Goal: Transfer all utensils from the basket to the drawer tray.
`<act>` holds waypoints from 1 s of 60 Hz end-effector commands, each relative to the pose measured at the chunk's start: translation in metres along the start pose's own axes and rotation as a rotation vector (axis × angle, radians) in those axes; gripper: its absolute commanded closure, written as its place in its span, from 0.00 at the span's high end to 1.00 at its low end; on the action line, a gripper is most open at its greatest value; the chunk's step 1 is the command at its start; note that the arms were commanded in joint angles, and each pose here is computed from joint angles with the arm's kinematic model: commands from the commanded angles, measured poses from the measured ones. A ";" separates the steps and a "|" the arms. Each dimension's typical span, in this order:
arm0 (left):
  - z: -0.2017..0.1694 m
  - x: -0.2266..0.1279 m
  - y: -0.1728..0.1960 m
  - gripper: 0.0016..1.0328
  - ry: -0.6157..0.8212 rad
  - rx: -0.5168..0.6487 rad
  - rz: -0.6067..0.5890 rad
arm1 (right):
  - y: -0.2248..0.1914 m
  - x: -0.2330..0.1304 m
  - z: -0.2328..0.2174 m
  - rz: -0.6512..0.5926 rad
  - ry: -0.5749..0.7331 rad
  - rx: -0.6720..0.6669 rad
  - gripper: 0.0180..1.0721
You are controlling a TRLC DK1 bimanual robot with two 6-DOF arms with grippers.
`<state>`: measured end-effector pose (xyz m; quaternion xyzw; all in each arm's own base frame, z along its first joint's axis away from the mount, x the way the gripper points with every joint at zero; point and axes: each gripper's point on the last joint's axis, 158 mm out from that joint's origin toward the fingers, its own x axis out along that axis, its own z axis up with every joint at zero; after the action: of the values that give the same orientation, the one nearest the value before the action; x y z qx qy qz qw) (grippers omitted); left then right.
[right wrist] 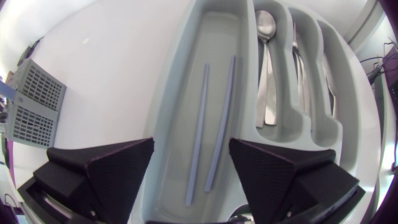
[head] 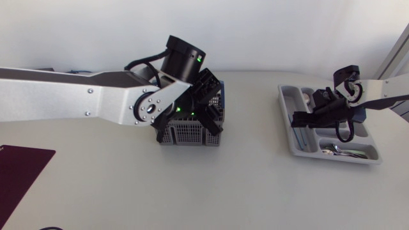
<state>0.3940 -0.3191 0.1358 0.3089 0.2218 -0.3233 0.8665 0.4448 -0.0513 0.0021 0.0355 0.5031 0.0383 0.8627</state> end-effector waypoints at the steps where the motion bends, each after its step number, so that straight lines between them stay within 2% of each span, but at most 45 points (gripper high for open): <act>1: -0.023 0.013 -0.015 0.45 0.053 0.056 0.002 | 0.004 -0.009 0.002 -0.008 -0.018 0.006 0.93; 12: -0.034 0.023 -0.021 0.45 0.041 0.121 0.059 | 0.014 -0.018 0.002 0.001 -0.031 -0.015 0.93; 23: -0.039 0.030 -0.019 0.45 0.022 0.138 0.089 | 0.021 -0.023 -0.001 0.012 -0.037 -0.027 0.93; 38: -0.033 0.035 -0.010 0.32 -0.009 0.120 0.119 | 0.025 -0.029 -0.004 0.022 -0.046 -0.036 0.93; 42: -0.034 0.038 -0.010 0.32 -0.005 0.122 0.122 | 0.025 -0.030 -0.004 0.021 -0.048 -0.038 0.93; 47: -0.036 0.041 -0.010 0.24 -0.001 0.120 0.123 | 0.025 -0.031 -0.005 0.021 -0.049 -0.043 0.93; 60: -0.035 0.043 -0.008 0.19 -0.007 0.115 0.131 | 0.028 -0.033 -0.007 0.025 -0.049 -0.048 0.93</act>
<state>0.4094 -0.3196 0.0939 0.3623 0.1750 -0.2807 0.8714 0.4296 -0.0348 0.0314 0.0219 0.4778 0.0518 0.8766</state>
